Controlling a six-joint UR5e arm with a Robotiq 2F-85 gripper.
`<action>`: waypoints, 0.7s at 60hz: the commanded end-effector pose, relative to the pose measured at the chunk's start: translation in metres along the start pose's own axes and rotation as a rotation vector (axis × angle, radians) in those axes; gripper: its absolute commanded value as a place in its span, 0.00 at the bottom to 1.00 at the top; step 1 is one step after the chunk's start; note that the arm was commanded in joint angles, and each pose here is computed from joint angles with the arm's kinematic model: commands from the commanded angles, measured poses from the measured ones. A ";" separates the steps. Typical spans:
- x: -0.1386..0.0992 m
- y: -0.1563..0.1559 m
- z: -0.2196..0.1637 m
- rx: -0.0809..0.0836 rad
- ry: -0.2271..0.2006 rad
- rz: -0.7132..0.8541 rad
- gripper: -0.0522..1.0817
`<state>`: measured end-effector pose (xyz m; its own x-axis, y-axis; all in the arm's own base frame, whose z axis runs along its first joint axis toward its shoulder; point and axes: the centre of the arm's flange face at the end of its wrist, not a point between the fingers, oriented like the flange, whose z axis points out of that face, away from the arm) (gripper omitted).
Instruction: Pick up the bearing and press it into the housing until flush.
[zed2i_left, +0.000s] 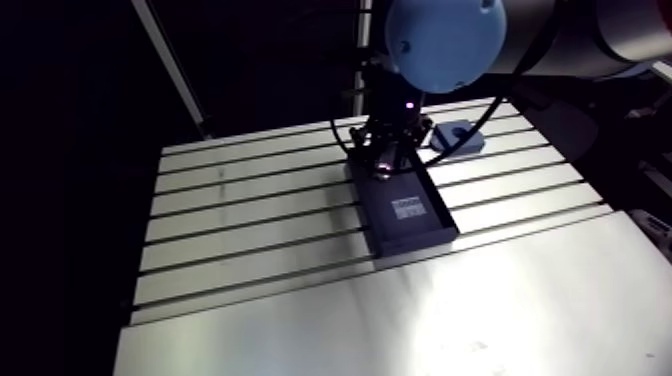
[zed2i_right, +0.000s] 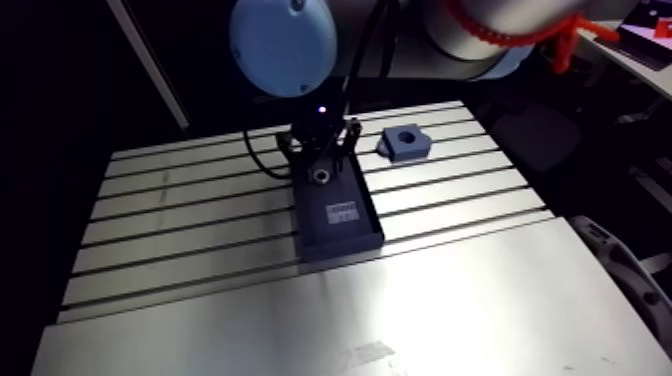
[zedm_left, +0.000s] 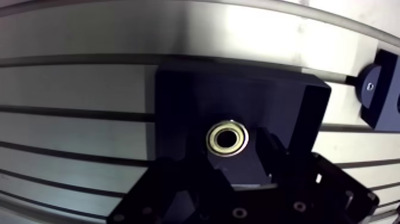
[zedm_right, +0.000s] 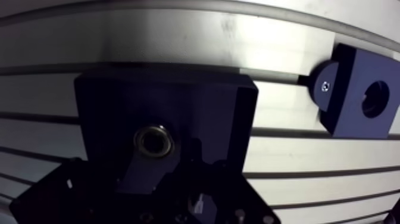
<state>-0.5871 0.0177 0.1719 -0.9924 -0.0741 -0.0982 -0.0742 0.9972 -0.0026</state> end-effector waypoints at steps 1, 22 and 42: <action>0.000 0.000 0.000 0.001 0.000 0.002 0.44; 0.001 -0.001 0.000 0.000 0.001 -0.001 0.44; 0.000 -0.002 0.001 0.001 -0.001 -0.003 0.45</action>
<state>-0.5873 0.0157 0.1719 -0.9923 -0.0763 -0.0976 -0.0763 0.9971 -0.0032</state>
